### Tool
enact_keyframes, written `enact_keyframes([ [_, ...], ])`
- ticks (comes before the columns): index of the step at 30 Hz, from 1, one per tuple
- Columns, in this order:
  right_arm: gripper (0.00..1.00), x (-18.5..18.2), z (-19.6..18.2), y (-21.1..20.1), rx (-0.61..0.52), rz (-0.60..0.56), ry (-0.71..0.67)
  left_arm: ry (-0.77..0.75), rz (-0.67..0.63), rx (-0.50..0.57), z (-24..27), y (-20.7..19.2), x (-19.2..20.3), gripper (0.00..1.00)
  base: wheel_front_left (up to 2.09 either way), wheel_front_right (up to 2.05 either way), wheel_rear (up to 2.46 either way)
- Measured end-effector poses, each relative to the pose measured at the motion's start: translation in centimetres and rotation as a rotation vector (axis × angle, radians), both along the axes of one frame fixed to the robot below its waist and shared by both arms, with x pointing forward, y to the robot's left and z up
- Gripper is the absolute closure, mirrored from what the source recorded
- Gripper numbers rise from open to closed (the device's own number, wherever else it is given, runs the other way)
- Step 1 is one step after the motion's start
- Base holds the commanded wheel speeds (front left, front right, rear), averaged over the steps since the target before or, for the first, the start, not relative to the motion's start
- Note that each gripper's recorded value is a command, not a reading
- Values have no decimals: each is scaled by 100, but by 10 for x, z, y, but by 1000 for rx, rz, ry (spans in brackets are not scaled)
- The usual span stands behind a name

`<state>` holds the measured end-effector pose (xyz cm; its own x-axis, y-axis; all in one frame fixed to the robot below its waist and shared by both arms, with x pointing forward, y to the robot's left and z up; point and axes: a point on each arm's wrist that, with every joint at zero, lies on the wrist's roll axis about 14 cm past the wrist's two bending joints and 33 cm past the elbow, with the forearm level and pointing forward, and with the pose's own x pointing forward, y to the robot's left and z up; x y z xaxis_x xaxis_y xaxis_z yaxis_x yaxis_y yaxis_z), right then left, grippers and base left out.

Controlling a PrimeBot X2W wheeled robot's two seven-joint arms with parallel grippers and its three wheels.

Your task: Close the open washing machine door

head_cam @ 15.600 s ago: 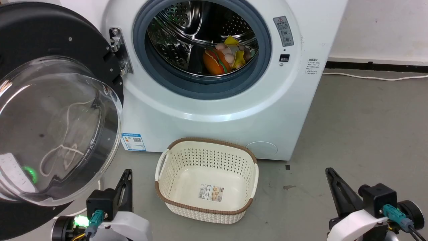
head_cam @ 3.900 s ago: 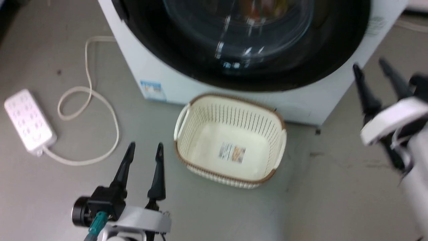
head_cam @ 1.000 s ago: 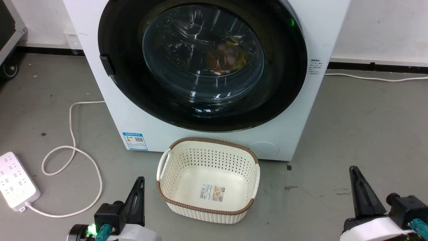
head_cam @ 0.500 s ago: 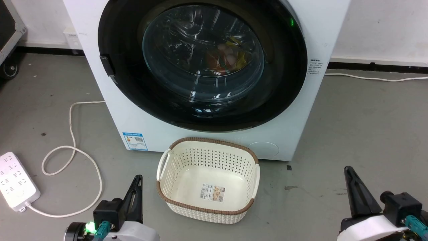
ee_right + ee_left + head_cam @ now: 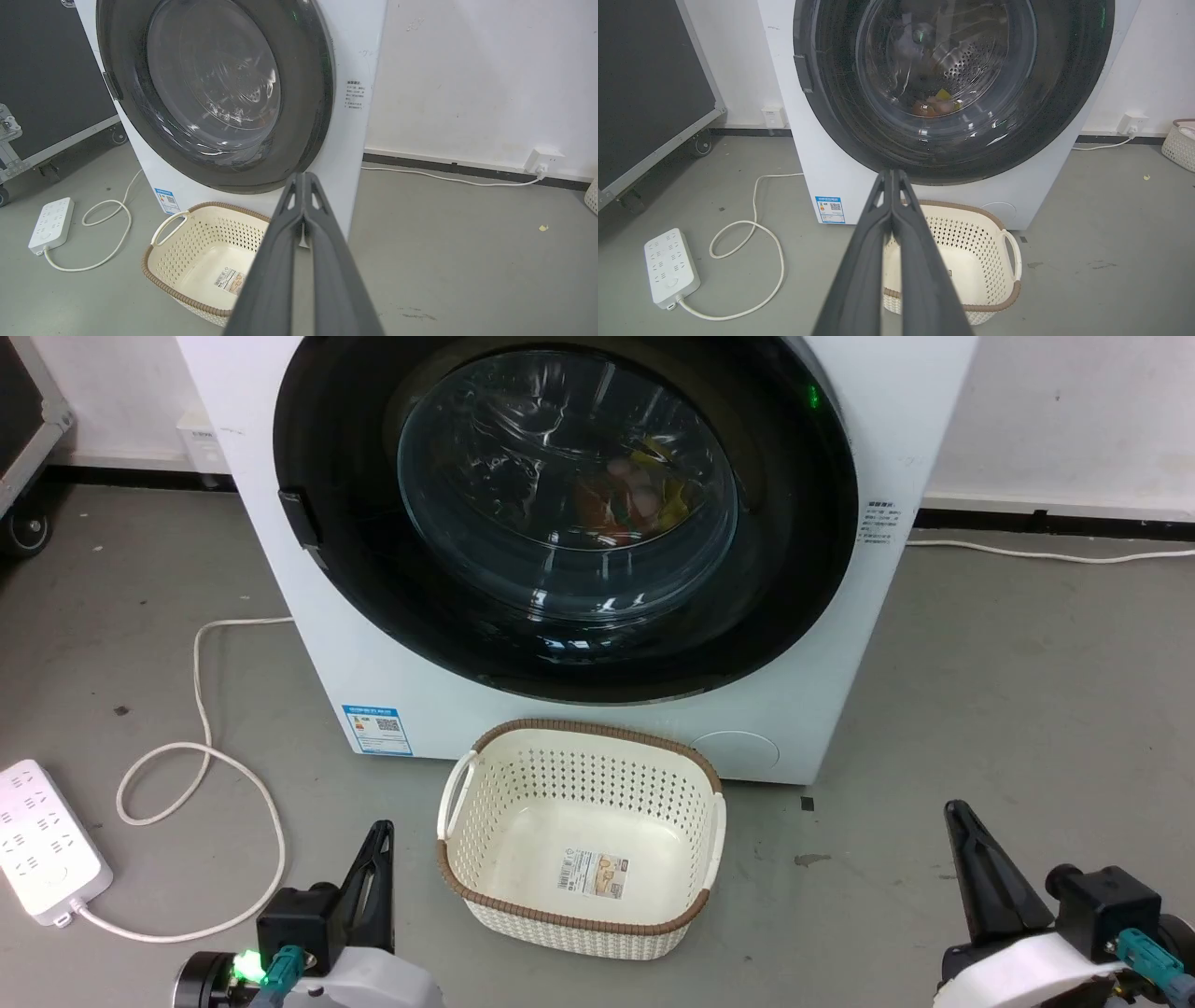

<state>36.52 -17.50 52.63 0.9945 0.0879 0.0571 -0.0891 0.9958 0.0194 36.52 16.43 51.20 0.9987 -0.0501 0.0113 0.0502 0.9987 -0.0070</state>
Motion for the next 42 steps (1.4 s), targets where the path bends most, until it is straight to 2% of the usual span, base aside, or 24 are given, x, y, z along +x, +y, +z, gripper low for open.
enact_keyframes([
  [42,100,3,-4,11,-63,33,62,24,36,41,8,10,4,100,0,0,0],
])
